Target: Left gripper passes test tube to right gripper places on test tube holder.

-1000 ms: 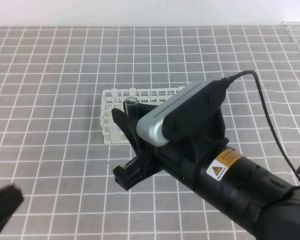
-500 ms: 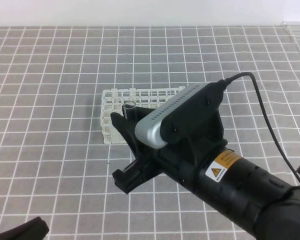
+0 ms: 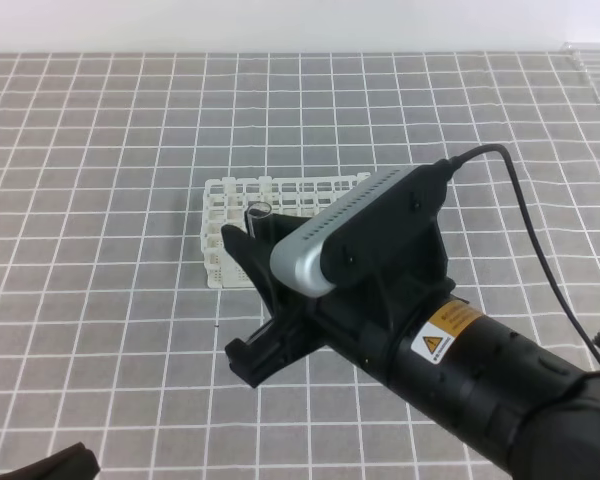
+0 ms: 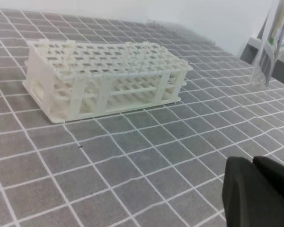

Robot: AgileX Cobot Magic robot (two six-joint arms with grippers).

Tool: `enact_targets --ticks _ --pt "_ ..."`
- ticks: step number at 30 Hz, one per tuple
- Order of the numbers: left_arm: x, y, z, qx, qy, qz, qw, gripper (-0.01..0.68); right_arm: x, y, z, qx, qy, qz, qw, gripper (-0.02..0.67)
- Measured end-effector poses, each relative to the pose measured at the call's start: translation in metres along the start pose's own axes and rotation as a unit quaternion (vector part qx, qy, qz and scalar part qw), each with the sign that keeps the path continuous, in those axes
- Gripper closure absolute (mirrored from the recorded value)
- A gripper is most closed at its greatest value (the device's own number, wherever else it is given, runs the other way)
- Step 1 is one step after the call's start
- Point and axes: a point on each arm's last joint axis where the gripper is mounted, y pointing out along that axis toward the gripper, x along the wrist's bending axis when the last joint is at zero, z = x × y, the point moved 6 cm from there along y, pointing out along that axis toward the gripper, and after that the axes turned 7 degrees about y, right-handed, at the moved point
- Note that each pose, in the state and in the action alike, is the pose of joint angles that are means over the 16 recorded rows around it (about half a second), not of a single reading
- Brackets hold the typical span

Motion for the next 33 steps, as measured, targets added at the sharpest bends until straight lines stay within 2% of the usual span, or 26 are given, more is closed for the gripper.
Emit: enact_targets --ticks 18,28,33 --pt "0.0 0.0 0.001 0.007 0.0 -0.002 1.0 0.673 -0.004 0.0 0.0 -0.005 -0.001 0.006 1.0 0.558" --pt "0.001 0.0 0.002 0.007 0.005 -0.002 1.0 0.673 -0.03 0.015 -0.005 -0.062 0.014 0.018 0.998 0.558" --pt "0.001 0.0 0.003 0.008 0.008 -0.003 1.0 0.673 -0.04 0.033 -0.008 -0.099 0.023 0.009 0.995 0.558"
